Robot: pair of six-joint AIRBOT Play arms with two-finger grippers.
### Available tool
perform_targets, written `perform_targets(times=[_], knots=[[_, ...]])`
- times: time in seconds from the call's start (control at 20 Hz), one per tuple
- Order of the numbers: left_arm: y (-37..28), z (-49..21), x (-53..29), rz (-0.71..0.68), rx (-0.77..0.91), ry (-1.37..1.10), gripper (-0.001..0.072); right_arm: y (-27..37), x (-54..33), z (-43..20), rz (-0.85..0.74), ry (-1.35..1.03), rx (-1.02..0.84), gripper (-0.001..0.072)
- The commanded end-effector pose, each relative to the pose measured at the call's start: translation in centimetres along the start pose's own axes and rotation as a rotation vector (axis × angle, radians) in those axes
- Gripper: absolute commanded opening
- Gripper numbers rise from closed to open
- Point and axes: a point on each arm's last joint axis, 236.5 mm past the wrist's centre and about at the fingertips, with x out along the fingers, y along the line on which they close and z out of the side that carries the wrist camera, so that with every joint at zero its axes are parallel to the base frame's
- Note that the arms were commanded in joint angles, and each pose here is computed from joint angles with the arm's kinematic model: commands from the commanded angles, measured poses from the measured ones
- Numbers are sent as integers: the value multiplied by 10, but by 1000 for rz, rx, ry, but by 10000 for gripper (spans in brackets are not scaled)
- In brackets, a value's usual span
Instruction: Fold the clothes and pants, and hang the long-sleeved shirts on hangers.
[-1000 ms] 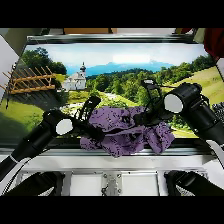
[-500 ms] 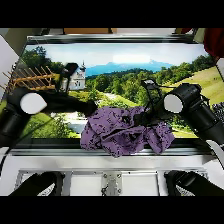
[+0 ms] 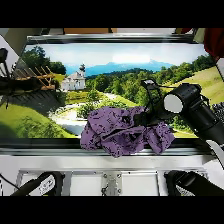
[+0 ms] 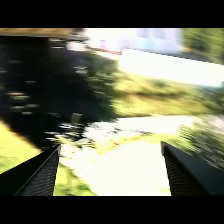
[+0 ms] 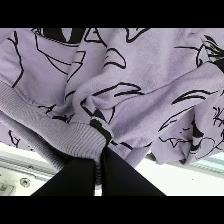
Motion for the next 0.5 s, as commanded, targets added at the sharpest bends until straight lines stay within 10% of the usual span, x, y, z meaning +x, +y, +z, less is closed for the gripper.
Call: perform_targets(times=[0.0,0.45], knots=[[115,14,30,220,-47,10,696,0,0,0,0,0,-1,27],[222,29,126,351,-75,75,696,0,0,0,0,0,-1,28]])
